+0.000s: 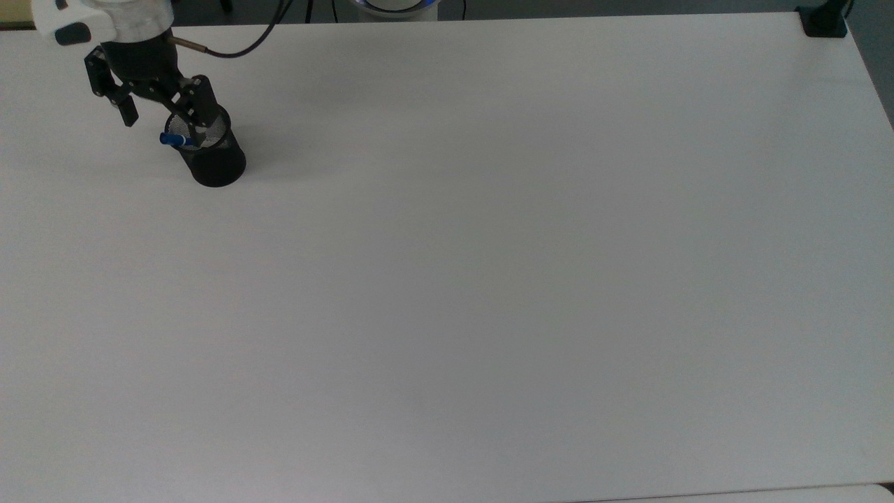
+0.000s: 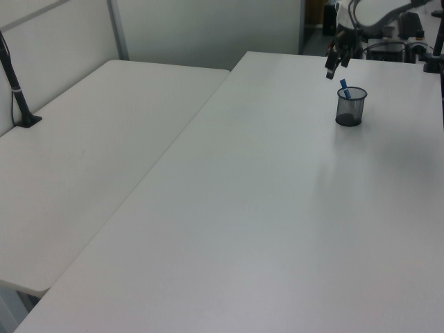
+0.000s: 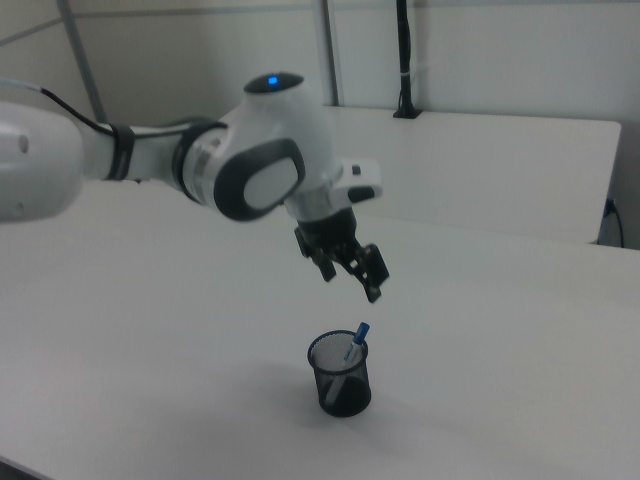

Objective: Insert the marker

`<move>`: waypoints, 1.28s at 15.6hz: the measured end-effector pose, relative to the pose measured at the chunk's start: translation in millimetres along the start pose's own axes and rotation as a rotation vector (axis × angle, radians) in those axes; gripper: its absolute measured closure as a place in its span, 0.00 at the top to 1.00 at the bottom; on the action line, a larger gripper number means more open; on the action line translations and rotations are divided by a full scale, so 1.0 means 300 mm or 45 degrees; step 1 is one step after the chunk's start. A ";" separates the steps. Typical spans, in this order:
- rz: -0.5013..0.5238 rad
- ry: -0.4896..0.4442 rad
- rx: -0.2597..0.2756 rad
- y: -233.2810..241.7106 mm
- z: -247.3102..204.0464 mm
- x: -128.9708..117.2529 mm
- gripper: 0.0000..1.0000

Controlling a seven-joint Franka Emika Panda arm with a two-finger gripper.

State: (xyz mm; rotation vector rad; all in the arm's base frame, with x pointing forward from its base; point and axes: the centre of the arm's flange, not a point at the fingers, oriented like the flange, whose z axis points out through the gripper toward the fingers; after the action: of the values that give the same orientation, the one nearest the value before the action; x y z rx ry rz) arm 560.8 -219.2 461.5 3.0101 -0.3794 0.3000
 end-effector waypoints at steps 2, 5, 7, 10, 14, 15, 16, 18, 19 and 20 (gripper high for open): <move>-0.024 -0.043 0.018 -0.046 -0.118 0.028 1.00; -0.090 -0.092 0.057 -0.166 -0.278 0.053 1.00; -0.143 -0.144 0.082 -0.259 -0.341 0.050 1.00; -0.216 -0.230 0.096 -0.368 -0.405 0.025 1.00; -0.240 -0.243 0.146 -0.419 -0.482 -0.005 1.00; -0.239 -0.239 0.151 -0.419 -0.492 -0.008 1.00; -0.238 -0.237 0.152 -0.420 -0.496 -0.009 1.00; -0.254 -0.238 0.153 -0.446 -0.496 -0.012 1.00; -0.274 -0.240 0.154 -0.478 -0.495 -0.015 1.00; -0.297 -0.243 0.150 -0.518 -0.493 -0.020 1.00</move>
State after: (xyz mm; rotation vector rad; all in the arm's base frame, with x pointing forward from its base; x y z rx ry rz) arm 567.5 -50.8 594.3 3.1666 -0.0214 0.0161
